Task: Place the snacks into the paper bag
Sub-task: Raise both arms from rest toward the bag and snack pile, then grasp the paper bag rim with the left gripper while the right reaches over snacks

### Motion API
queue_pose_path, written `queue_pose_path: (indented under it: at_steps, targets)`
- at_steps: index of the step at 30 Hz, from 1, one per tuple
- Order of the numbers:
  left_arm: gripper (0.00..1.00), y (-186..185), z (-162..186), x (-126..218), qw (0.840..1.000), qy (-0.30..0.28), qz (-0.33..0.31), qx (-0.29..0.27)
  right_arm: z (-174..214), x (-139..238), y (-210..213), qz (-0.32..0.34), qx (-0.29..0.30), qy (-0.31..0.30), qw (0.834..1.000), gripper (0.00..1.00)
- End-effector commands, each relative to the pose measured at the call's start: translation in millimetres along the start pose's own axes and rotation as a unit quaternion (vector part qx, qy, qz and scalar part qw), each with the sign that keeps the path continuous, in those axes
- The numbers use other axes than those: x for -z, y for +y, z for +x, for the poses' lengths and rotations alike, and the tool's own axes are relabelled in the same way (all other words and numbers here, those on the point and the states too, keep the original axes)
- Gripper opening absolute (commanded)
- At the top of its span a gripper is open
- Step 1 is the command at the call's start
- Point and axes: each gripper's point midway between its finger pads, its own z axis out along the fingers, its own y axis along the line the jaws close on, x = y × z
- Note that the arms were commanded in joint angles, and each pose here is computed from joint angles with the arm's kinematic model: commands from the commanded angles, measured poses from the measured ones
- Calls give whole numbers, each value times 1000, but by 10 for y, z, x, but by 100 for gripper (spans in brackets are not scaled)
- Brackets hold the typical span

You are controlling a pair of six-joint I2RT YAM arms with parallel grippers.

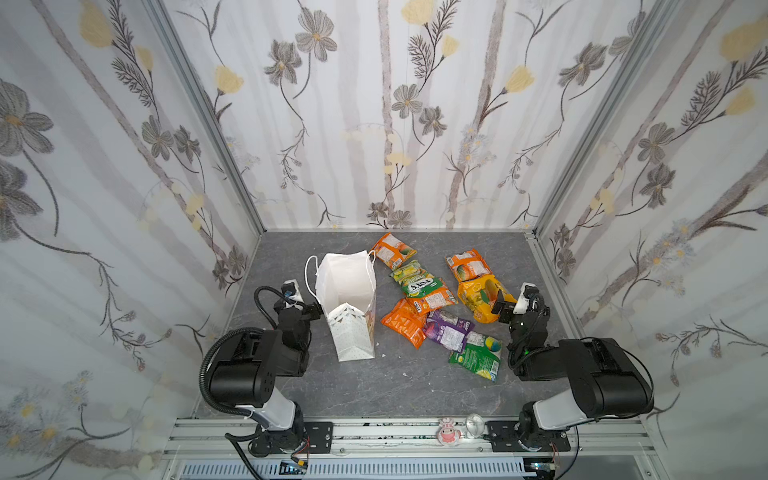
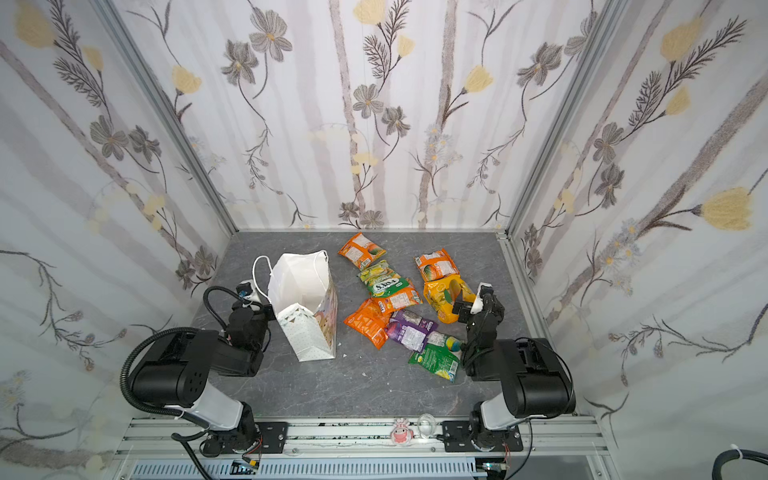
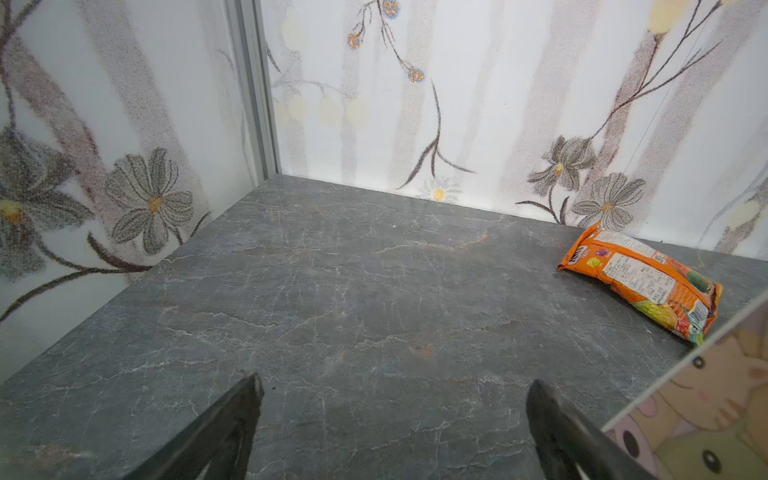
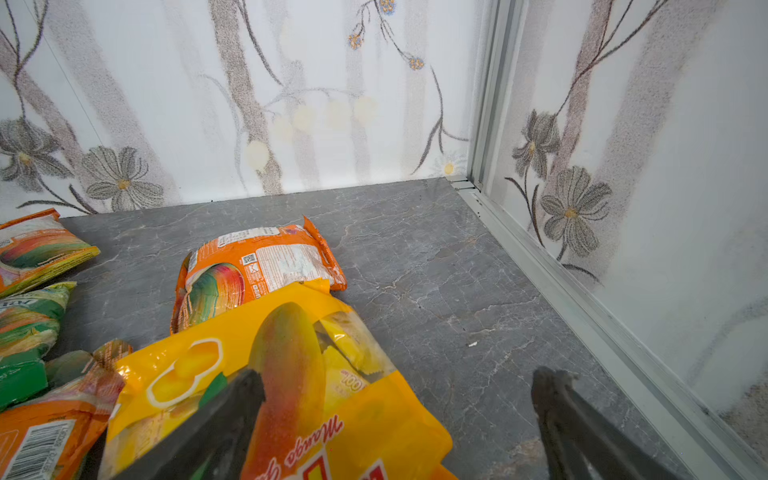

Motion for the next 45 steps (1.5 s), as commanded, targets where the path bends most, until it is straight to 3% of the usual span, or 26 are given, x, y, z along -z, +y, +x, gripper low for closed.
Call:
queue_pose_path:
  at_steps: [1,24,31,35,37,40,45]
  targets:
    - [100,-24,-108,-7,1000,-21,6,-1,-124,-8,20,-5,0,-24,1000,100]
    - [100,-3,-111,-20,1000,-19,1,3,-125,5,16,-4,1,-25,1000,100]
    - [100,108,-288,-9,999,-11,-37,23,-238,61,-28,13,-1,-36,999,100]
    - [100,158,-406,-25,995,42,-68,51,-401,140,-11,39,10,-34,999,100]
    - [100,301,-547,24,986,66,-121,89,-518,136,-34,51,-41,-7,998,100]
    - [100,288,-740,141,978,104,-109,148,-727,222,224,-15,-84,29,996,100]
    - [100,41,-963,448,973,148,-43,169,-935,636,691,-128,-87,77,985,99]
